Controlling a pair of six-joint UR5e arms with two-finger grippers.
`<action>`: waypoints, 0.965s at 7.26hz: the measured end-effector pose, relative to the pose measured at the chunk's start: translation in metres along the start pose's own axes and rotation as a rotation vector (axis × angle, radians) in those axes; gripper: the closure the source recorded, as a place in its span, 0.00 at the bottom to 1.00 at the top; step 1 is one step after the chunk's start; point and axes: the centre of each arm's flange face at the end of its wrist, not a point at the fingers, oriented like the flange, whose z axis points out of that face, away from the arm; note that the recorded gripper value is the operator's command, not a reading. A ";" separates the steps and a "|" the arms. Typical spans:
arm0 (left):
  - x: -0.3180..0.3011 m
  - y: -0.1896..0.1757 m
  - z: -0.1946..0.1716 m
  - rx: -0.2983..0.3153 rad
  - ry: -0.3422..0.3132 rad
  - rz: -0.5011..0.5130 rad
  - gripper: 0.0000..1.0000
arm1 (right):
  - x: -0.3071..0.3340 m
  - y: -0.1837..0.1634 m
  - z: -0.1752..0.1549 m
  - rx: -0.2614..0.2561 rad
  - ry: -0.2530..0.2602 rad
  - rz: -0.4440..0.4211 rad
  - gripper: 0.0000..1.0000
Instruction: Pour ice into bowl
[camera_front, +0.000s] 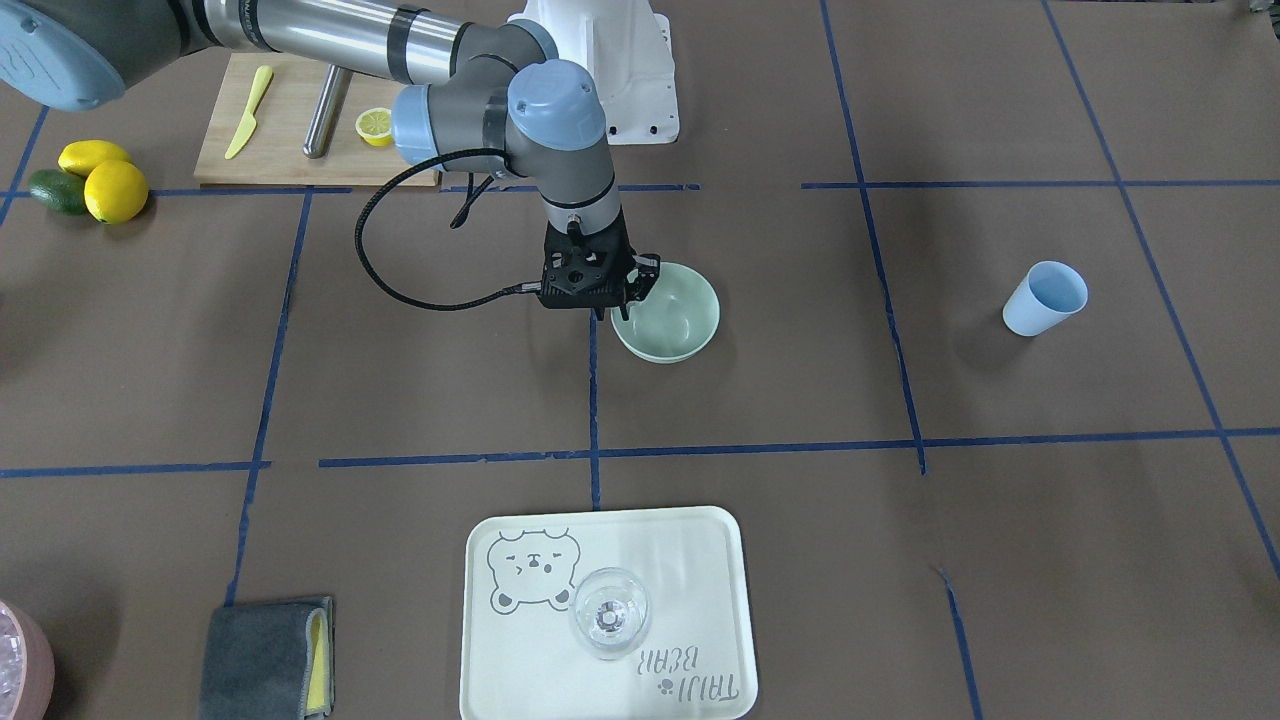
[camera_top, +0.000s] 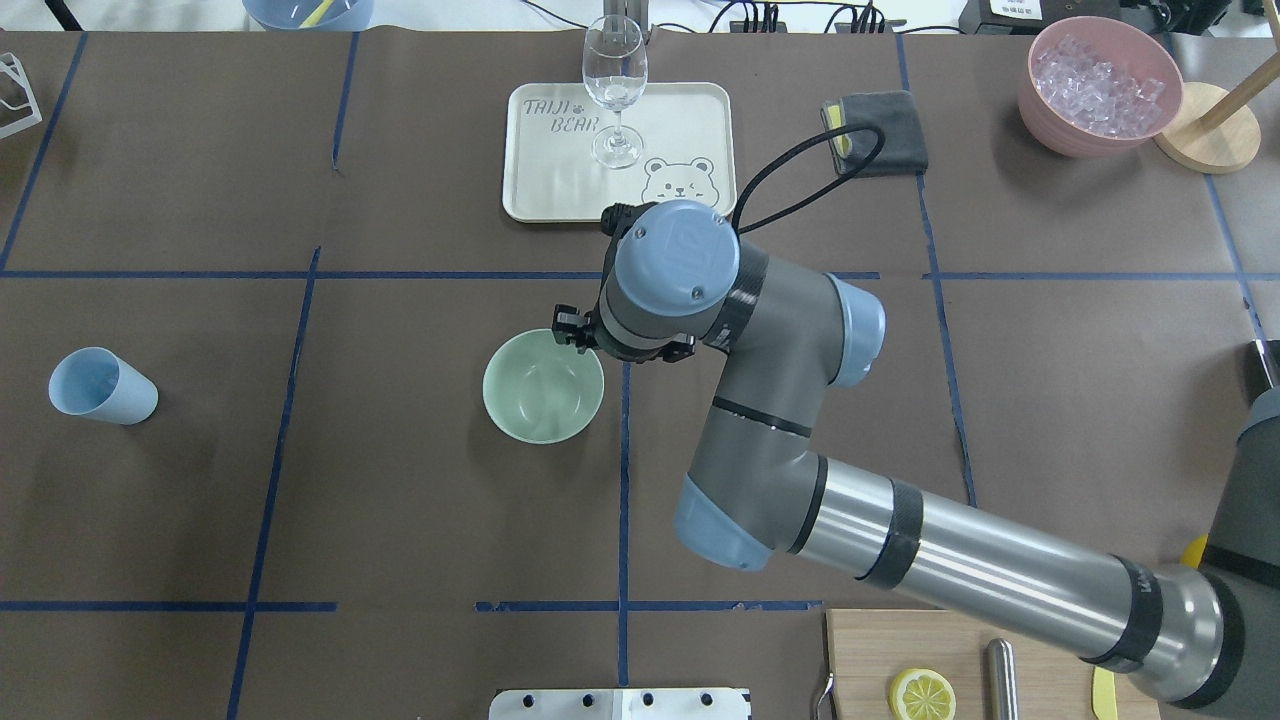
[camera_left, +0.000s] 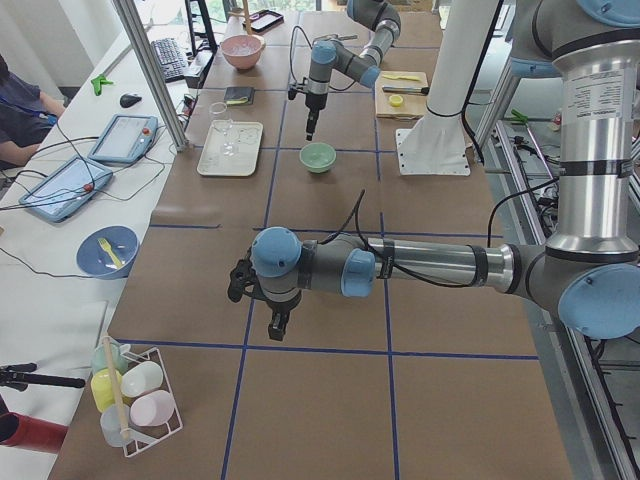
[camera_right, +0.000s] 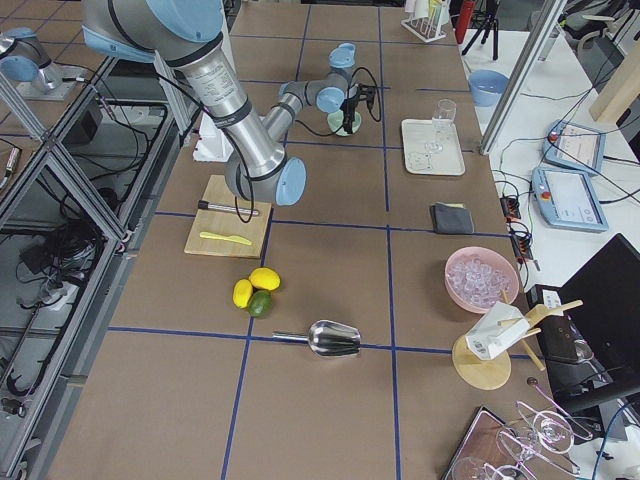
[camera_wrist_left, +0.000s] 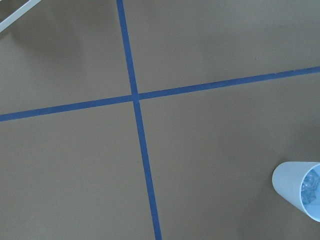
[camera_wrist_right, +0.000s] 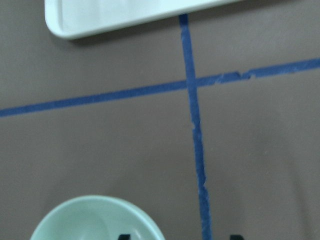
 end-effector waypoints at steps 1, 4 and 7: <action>0.004 -0.003 -0.004 0.007 -0.006 0.011 0.00 | 0.034 -0.044 -0.030 -0.014 -0.005 -0.014 0.00; -0.004 -0.012 -0.015 0.053 -0.207 0.068 0.00 | 0.207 -0.170 -0.116 -0.056 0.059 -0.194 0.00; 0.003 -0.020 -0.024 0.130 -0.238 0.102 0.00 | 0.425 -0.242 -0.175 -0.101 0.163 -0.423 0.00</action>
